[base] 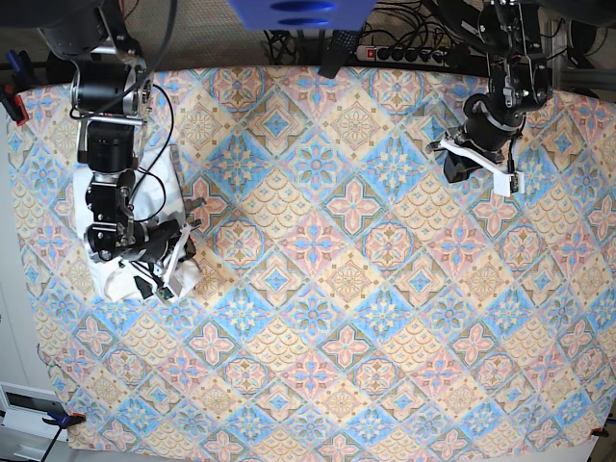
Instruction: Fold the T-shirt properly
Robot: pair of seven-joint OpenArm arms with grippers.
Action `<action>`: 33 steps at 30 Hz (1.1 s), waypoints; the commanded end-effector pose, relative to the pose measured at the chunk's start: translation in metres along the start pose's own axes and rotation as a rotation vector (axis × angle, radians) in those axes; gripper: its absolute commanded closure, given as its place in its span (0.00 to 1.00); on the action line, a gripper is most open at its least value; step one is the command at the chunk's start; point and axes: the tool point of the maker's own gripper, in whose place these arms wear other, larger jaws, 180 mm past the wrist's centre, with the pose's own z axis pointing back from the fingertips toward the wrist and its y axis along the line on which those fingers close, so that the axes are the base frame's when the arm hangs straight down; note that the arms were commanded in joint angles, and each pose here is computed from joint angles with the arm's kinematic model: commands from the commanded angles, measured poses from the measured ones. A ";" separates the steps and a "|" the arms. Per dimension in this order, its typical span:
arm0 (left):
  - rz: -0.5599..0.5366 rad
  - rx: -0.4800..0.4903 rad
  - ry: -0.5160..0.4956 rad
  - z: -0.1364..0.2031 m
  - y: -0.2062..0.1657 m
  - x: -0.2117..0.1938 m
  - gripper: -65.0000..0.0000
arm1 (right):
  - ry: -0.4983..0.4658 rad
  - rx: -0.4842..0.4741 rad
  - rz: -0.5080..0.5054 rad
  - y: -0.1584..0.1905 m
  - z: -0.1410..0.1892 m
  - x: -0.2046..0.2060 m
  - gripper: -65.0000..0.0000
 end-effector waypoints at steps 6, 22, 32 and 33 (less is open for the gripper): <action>-0.012 -0.007 -0.023 0.006 -0.002 0.004 0.99 | -0.033 -0.032 0.008 -0.013 0.008 0.017 0.92; -0.011 -0.004 -0.015 0.007 0.000 0.001 0.99 | -0.080 -0.171 0.170 -0.014 0.058 0.042 0.92; -0.035 0.026 -0.044 0.035 0.005 0.004 0.99 | -0.036 -0.353 0.150 -0.021 0.130 -0.026 0.92; -0.039 0.038 -0.051 0.041 0.008 0.006 0.99 | -0.024 -0.374 0.144 -0.021 0.139 -0.037 0.92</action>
